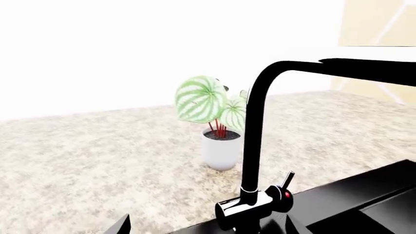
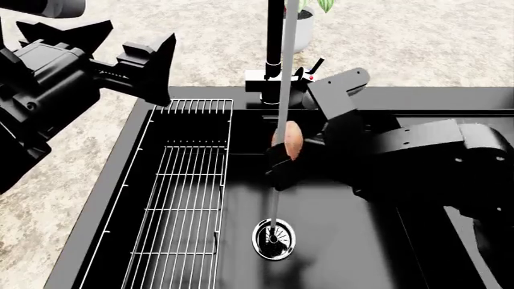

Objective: Pick the apricots and kiwis from the sink and place them in one bowl. Place the sweet potato in the other bowl. Then turn off the sink faucet.

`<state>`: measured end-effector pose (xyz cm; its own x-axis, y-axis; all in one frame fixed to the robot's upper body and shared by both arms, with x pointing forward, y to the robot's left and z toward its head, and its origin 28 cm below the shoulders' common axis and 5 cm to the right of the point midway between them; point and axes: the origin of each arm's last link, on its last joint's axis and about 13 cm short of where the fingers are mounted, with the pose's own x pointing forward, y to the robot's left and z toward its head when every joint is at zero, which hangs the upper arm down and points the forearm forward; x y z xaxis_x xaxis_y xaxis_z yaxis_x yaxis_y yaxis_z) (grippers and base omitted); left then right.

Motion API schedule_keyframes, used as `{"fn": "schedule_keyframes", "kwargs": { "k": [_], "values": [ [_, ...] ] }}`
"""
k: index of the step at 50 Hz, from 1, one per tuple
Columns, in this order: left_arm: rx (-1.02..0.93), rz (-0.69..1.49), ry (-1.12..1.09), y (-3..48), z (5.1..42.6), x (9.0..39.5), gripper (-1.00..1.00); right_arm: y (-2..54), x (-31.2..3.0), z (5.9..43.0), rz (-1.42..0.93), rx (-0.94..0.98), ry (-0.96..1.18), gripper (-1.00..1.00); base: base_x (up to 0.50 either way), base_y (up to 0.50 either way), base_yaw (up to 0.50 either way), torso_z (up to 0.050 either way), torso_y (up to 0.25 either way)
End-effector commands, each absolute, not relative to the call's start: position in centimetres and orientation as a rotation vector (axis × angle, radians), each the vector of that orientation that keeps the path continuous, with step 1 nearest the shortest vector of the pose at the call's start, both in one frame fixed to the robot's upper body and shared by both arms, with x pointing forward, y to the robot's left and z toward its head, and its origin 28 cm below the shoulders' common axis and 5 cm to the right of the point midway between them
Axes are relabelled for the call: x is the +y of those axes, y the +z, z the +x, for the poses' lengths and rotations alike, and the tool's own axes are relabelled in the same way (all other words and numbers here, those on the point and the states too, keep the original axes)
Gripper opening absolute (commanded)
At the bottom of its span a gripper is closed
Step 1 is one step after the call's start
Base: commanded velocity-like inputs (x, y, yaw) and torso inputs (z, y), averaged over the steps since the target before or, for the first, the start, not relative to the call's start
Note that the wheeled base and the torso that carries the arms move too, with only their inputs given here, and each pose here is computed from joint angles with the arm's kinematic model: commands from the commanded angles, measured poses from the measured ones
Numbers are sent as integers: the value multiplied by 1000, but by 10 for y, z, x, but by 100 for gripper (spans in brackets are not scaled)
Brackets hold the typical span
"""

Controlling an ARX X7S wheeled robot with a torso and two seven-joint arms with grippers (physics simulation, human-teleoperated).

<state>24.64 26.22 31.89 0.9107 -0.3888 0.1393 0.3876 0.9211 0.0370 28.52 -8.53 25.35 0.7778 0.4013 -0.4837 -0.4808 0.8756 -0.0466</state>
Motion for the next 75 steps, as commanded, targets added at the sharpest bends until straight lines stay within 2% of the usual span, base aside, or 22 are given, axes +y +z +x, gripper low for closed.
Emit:
{"fn": "schedule_keyframes", "kwargs": {
  "k": [1,19,43,55,62,75],
  "values": [
    [-135,-1,-410,315,239,262,100,281,-89,243,-201,313,482,-100,0,0,0,0,0],
    [-126,3,-426,308,235,261,100,315,-91,214,-272,148,416,-100,0,0,0,0,0],
    [-148,10,-441,313,231,259,100,335,-90,212,-342,89,404,-100,0,0,0,0,0],
    [-157,8,-444,314,229,260,100,338,-87,210,-362,79,405,-100,-461,13,0,0,0],
    [-159,7,-441,313,229,260,100,341,-87,210,-366,55,403,-100,0,0,0,0,0],
    [-249,56,-384,328,224,266,100,353,-80,210,-432,29,454,-100,-1,500,0,0,0]
  ]
}}
